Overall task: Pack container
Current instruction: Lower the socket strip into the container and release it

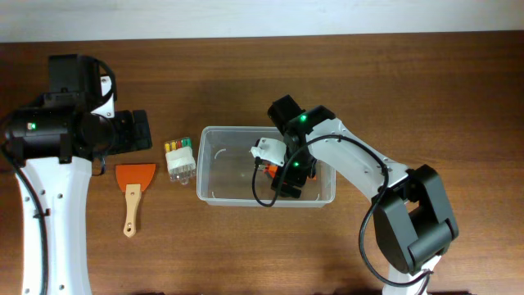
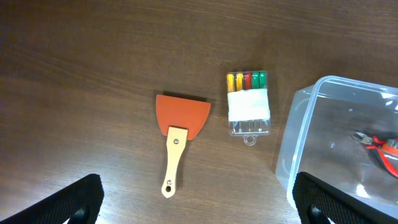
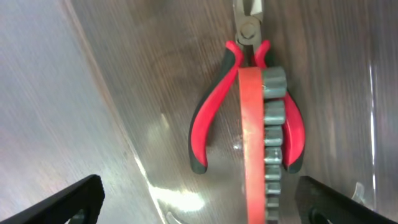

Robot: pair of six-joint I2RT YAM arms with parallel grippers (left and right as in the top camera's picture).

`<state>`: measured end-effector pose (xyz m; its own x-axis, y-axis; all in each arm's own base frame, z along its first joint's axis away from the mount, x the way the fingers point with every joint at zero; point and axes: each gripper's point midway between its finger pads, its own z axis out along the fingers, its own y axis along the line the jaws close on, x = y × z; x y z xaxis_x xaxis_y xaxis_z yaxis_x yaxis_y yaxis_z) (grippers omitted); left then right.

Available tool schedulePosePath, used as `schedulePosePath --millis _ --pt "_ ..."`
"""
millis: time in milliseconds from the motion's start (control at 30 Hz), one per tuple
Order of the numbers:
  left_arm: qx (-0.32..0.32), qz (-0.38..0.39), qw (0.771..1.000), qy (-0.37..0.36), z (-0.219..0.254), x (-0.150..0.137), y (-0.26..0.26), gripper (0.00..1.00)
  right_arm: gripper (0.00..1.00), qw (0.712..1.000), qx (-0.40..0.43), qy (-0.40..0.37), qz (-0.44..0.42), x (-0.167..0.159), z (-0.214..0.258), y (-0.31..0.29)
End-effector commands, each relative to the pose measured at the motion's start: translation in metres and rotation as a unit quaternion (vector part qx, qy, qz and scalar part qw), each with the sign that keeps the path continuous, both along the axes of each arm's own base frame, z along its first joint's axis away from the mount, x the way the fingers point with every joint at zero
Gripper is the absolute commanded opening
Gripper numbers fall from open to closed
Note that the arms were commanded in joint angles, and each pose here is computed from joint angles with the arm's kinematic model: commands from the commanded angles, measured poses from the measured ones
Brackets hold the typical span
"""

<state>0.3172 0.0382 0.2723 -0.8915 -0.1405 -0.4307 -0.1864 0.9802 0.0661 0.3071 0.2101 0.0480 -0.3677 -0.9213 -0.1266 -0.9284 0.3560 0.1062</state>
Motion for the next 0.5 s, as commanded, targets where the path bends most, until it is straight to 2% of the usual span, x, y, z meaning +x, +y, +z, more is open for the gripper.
schedulePosePath --millis 0,100,167,233,267,333,467 --pt "0.001 -0.007 1.0 -0.006 0.005 -0.001 0.0 0.99 0.99 0.996 0.007 -0.044 -0.083 0.029 0.031 0.006" --pt "0.001 -0.007 1.0 -0.006 0.005 -0.001 0.0 0.99 0.99 0.986 0.018 -0.113 -0.117 0.058 0.082 0.009" --pt "0.001 -0.007 1.0 -0.006 0.005 -0.001 0.0 0.99 0.98 0.968 0.038 -0.196 -0.154 0.085 0.147 0.007" --pt "0.005 -0.016 1.0 -0.004 0.004 -0.001 0.0 0.99 0.99 0.935 0.044 -0.278 -0.215 0.105 0.208 -0.009" --pt "0.008 -0.023 1.0 0.002 0.003 -0.004 0.0 0.99 0.99 0.882 0.048 -0.358 -0.301 0.118 0.275 -0.046" --pt "0.009 -0.023 1.0 0.009 0.002 -0.006 0.0 0.99 0.99 0.859 0.052 -0.382 -0.338 0.114 0.309 -0.08" --pt "0.009 -0.023 1.0 0.013 0.002 -0.01 0.0 0.99 0.99 0.819 0.032 -0.379 -0.429 0.098 0.33 -0.157"
